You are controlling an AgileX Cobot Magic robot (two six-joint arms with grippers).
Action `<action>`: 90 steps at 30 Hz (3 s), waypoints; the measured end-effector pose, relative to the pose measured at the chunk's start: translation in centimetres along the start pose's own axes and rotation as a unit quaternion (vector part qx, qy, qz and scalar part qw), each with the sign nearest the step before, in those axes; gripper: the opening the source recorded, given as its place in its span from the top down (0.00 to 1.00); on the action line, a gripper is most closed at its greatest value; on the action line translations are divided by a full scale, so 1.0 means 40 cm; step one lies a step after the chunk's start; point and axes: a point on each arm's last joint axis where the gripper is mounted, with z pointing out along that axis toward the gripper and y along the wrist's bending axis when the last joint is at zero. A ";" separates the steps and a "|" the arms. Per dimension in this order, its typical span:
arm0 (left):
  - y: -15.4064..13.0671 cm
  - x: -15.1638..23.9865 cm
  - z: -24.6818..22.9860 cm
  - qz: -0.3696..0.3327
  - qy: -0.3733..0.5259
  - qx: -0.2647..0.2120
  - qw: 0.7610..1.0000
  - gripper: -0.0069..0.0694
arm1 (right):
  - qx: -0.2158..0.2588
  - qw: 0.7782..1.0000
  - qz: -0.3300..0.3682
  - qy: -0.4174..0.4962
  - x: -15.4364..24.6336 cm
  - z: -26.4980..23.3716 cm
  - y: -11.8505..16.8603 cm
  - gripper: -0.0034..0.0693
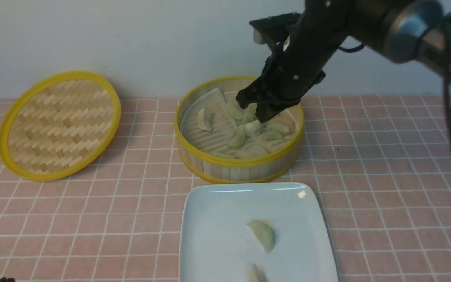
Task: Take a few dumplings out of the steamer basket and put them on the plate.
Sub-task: Use the right arm to grab a dumpling from inside the steamer, then use the right arm to put the dumpling into the plate, then use the right arm to grab a dumpling from inside the steamer
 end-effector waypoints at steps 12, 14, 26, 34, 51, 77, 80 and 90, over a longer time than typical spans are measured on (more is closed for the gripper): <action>0.000 0.000 0.000 0.000 0.000 0.000 1.000 0.92 | 0.034 0.998 -0.015 0.056 0.002 0.210 -0.039 0.42; 0.000 0.000 0.000 0.000 0.000 0.000 1.000 0.92 | 0.044 0.997 -0.019 0.066 0.009 0.234 -0.047 0.33; 0.000 0.000 0.000 0.000 0.000 0.000 1.000 0.92 | 0.035 0.998 -0.017 0.049 -0.010 0.228 -0.041 0.68; 0.000 0.000 0.000 0.000 0.000 0.000 1.000 0.92 | -0.002 0.999 -0.006 -0.039 -0.025 -0.065 0.016 0.68; 0.000 0.000 0.000 0.000 0.000 0.000 1.000 0.92 | -0.052 0.989 -0.024 0.136 0.226 0.076 0.202 0.59; 0.000 0.000 0.000 0.000 0.000 0.000 1.000 0.92 | 0.100 0.995 -0.029 0.002 -0.050 0.148 -0.052 0.22; 0.000 0.000 0.000 0.000 0.000 0.000 1.000 0.92 | 0.115 0.993 -0.030 0.012 -0.049 0.196 -0.080 0.22; 0.000 0.000 0.000 0.000 0.000 0.000 1.000 0.92 | 0.108 0.994 -0.002 0.026 -0.036 0.262 -0.114 0.23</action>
